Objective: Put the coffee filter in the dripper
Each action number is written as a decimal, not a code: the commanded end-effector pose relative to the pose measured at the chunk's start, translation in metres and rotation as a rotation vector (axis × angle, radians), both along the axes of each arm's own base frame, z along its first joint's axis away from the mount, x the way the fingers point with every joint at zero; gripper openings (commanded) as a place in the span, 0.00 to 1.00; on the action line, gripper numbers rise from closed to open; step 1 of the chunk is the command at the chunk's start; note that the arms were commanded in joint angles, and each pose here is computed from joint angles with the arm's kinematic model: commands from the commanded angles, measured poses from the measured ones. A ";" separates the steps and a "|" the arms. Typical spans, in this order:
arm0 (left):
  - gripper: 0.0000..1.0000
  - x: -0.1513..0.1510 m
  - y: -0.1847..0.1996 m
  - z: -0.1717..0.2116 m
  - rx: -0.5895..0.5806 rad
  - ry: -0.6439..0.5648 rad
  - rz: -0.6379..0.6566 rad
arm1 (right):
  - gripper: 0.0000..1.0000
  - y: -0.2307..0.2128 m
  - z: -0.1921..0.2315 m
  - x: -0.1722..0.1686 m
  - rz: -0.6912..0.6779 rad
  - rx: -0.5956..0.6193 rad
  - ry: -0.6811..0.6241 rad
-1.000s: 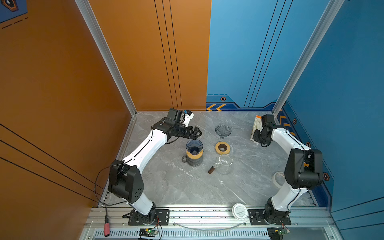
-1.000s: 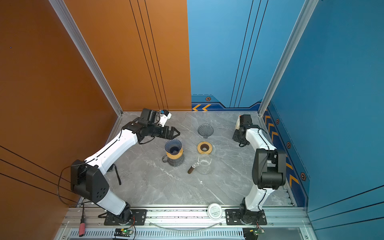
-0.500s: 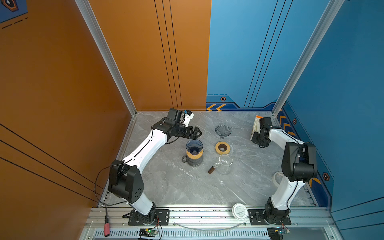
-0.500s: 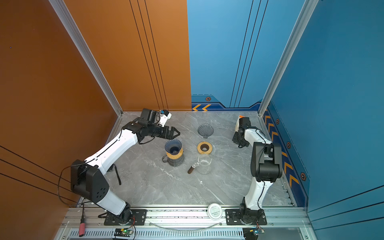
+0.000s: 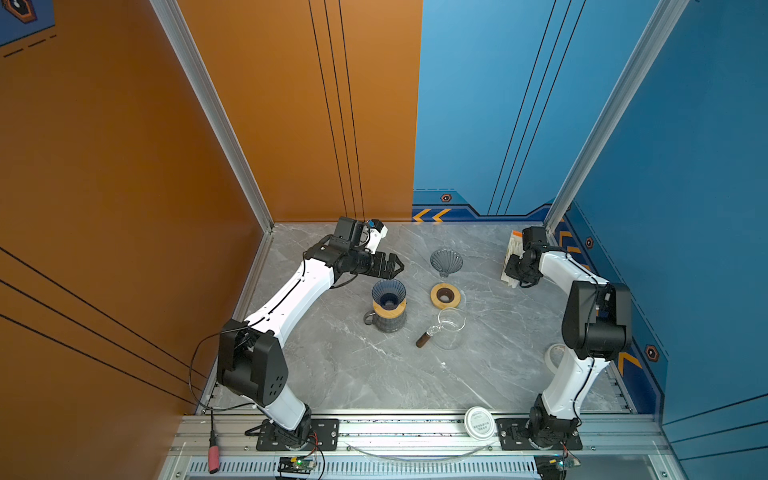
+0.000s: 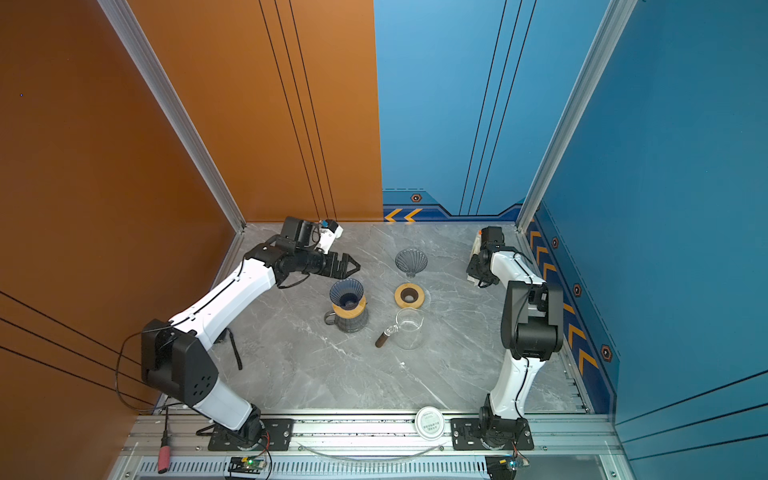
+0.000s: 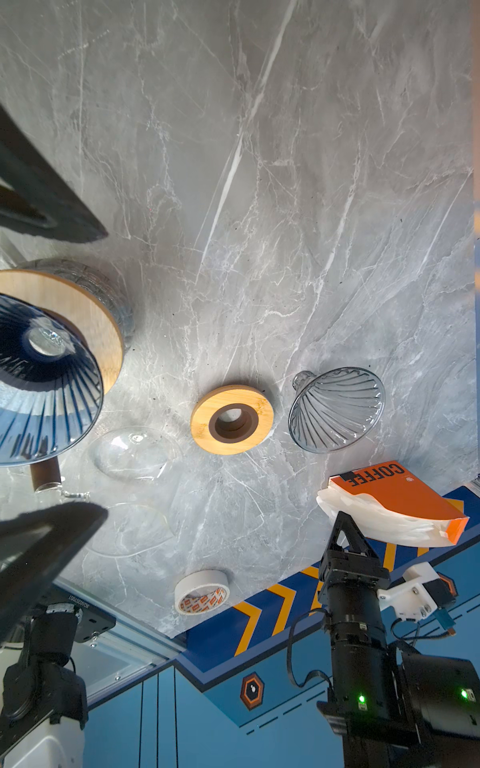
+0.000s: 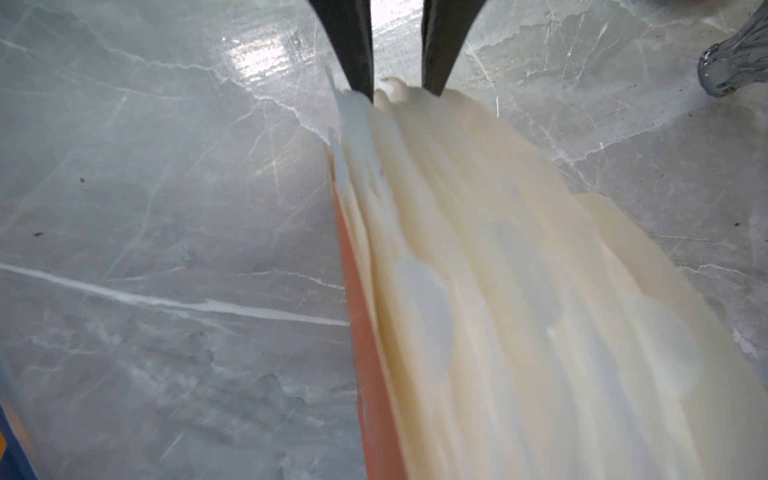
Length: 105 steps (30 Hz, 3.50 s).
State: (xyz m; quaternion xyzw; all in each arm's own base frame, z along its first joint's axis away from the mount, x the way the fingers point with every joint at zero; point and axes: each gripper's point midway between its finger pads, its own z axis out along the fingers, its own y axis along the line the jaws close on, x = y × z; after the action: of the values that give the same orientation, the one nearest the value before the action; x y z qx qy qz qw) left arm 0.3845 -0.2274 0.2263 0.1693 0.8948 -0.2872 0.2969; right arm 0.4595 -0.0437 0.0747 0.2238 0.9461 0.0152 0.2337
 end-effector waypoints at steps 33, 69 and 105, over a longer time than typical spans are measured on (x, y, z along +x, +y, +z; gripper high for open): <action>0.98 0.000 -0.002 -0.002 0.013 0.007 -0.003 | 0.17 0.008 0.006 -0.014 -0.002 0.011 0.033; 0.98 0.004 -0.004 0.001 0.008 0.005 -0.003 | 0.00 0.000 -0.002 0.002 -0.008 0.002 0.043; 0.98 0.001 -0.004 -0.004 0.012 0.013 -0.006 | 0.16 0.006 -0.001 -0.015 0.004 0.017 0.072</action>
State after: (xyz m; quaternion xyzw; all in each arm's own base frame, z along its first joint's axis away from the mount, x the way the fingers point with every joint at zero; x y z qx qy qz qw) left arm 0.3864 -0.2281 0.2225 0.1685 0.8965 -0.2863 0.2930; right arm 0.4418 -0.0352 0.0774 0.2225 0.9523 0.0242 0.2076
